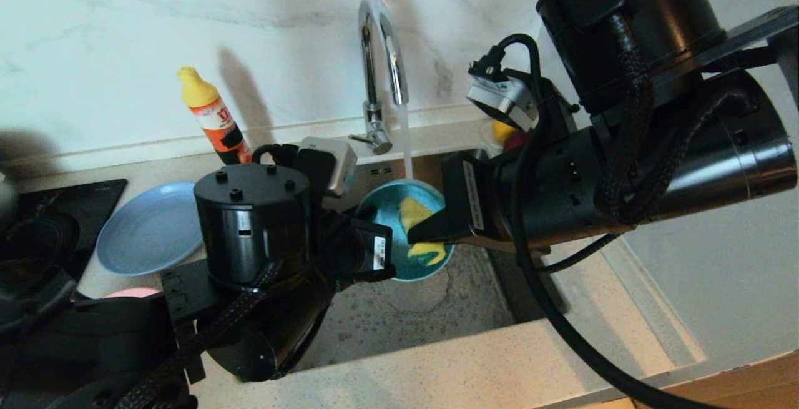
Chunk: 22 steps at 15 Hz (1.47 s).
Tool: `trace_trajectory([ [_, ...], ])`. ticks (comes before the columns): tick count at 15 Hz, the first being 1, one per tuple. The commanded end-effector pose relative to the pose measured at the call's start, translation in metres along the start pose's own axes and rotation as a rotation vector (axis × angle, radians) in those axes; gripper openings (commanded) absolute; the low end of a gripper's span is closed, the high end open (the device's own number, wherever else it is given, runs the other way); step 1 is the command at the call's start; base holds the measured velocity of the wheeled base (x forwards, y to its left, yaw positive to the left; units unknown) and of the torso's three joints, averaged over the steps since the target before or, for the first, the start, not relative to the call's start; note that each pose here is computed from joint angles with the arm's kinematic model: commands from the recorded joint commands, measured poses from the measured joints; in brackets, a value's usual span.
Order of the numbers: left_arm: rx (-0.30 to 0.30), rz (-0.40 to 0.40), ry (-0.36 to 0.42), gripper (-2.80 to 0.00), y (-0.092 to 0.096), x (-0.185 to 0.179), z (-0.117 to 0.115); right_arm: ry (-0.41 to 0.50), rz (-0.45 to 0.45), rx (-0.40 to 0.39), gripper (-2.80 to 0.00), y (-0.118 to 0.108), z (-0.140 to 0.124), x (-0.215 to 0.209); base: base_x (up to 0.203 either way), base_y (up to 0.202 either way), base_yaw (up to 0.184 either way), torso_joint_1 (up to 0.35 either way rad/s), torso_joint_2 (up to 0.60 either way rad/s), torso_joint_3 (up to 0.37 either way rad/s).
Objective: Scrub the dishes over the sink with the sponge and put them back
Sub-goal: Wipe the bowl
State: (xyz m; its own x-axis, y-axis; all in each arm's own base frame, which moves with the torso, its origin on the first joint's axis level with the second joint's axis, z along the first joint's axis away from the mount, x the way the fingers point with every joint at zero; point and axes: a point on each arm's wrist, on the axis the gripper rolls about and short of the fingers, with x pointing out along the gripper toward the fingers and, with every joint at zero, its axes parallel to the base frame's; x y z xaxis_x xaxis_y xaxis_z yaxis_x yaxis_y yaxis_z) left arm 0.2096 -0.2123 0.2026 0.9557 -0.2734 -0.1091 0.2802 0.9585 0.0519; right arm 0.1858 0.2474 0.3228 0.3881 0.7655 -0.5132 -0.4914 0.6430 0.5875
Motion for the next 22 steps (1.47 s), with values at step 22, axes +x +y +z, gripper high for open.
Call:
trace_trajectory([
  [22, 0.004, -0.006, 0.002, -2.80, 0.010, -0.017, -0.003, -0.003, 0.051, 0.065, -2.80, -0.010, 0.024, 0.011, 0.000, 0.000, 0.000, 0.000, 0.00, 0.000],
])
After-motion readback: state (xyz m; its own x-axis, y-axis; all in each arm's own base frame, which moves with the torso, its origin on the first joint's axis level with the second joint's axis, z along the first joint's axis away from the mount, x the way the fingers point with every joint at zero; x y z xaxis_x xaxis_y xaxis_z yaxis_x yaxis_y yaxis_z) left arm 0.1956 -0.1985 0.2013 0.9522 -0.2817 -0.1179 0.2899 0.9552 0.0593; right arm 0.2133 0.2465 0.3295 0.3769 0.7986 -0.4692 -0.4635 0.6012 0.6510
